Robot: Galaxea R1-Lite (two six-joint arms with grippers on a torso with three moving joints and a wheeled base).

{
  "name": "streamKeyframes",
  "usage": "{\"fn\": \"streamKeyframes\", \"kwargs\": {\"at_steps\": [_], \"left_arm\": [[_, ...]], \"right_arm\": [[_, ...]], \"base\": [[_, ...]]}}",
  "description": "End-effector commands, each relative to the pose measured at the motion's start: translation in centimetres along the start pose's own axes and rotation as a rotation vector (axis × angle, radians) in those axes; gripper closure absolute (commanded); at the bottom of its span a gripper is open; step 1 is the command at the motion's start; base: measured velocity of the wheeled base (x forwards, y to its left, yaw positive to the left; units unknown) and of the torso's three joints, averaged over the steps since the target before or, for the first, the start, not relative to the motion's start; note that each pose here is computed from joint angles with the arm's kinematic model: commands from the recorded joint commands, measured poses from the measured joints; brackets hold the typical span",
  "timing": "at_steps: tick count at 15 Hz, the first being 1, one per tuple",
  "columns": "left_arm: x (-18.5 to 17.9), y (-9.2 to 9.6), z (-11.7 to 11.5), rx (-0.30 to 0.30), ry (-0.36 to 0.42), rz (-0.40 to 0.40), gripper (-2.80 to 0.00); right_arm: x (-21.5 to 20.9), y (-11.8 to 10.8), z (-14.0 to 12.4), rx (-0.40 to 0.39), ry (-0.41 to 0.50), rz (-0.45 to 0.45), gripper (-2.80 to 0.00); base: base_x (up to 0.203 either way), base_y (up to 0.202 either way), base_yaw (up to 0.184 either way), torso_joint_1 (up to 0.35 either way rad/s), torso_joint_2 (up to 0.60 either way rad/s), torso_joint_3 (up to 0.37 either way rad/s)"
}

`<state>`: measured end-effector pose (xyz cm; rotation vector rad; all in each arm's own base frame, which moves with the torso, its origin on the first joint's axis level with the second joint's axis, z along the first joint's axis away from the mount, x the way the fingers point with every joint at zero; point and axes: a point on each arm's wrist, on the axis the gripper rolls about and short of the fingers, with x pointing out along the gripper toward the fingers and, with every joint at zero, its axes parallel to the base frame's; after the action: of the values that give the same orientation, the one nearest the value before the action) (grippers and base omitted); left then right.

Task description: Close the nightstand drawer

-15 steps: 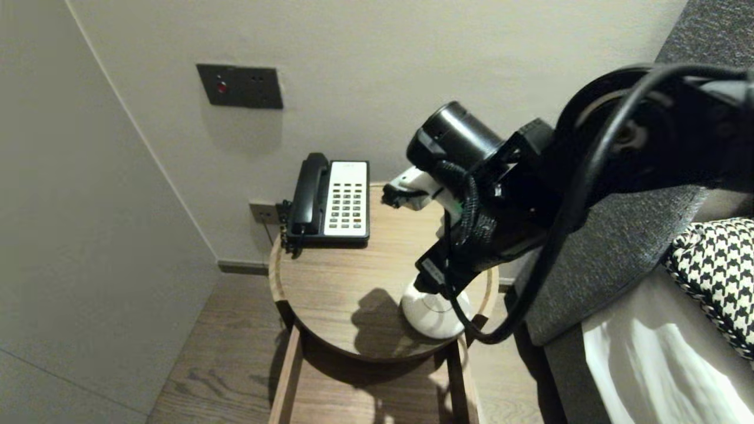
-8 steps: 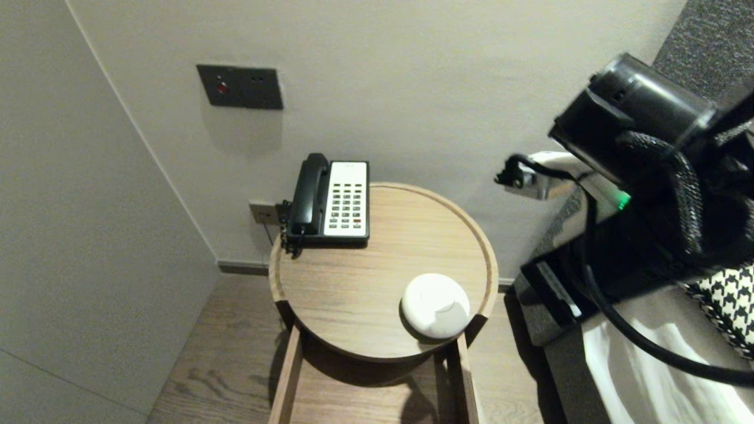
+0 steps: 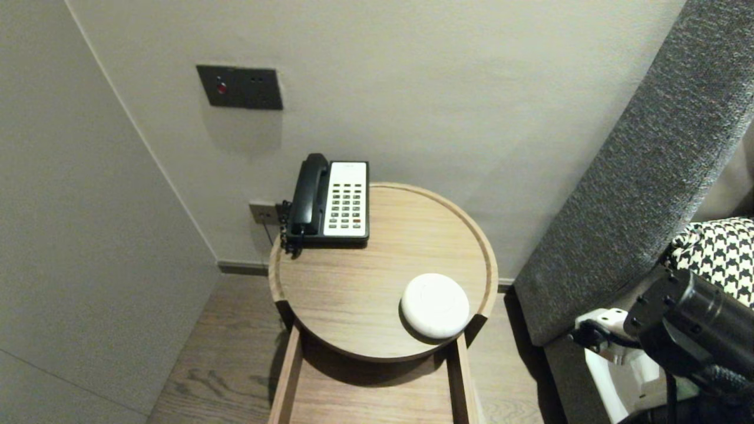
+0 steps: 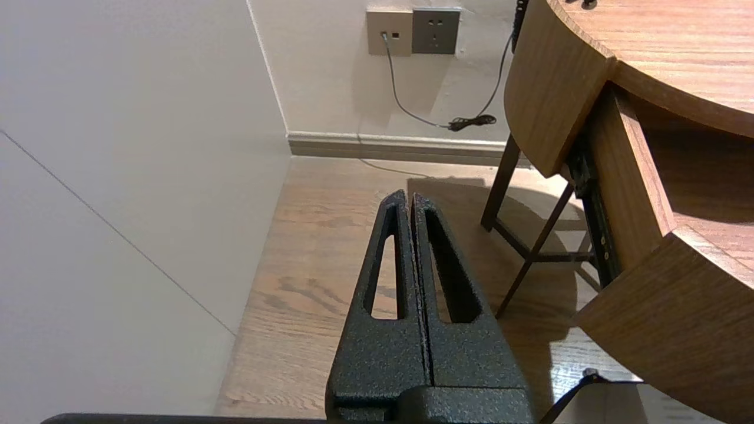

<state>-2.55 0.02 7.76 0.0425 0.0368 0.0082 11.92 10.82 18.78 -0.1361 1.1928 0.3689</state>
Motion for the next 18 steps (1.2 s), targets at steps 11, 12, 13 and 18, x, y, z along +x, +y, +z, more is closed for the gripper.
{"fn": "streamKeyframes", "kwargs": {"at_steps": [11, 12, 13, 18], "left_arm": [[0.0, 0.0, 0.0, 0.001, 0.0, -0.001, 0.0], [0.0, 0.0, 0.0, -0.001, 0.0, 0.0, 0.0], [0.0, 0.0, 0.0, 0.001, 0.0, 0.0, 0.0], [0.0, 0.0, 0.0, 0.001, 0.0, 0.0, 0.0]], "right_arm": [[6.8, 1.4, -4.6, -0.078, -0.042, 0.233, 0.0], [6.9, 1.7, -4.4, -0.085, -0.054, 0.242, 0.0], [7.1, 2.0, -4.2, -0.091, -0.059, 0.248, 0.0], [8.3, 3.2, -2.7, -0.099, -0.087, 0.257, 0.0]], "base": [[0.0, 0.0, 0.0, 0.0, 0.0, 0.0], [0.0, 0.0, 0.0, 0.0, 0.0, 0.0], [0.0, 0.0, 0.0, 0.0, 0.0, 0.0], [0.0, 0.0, 0.0, 0.0, 0.0, 0.0]]}}
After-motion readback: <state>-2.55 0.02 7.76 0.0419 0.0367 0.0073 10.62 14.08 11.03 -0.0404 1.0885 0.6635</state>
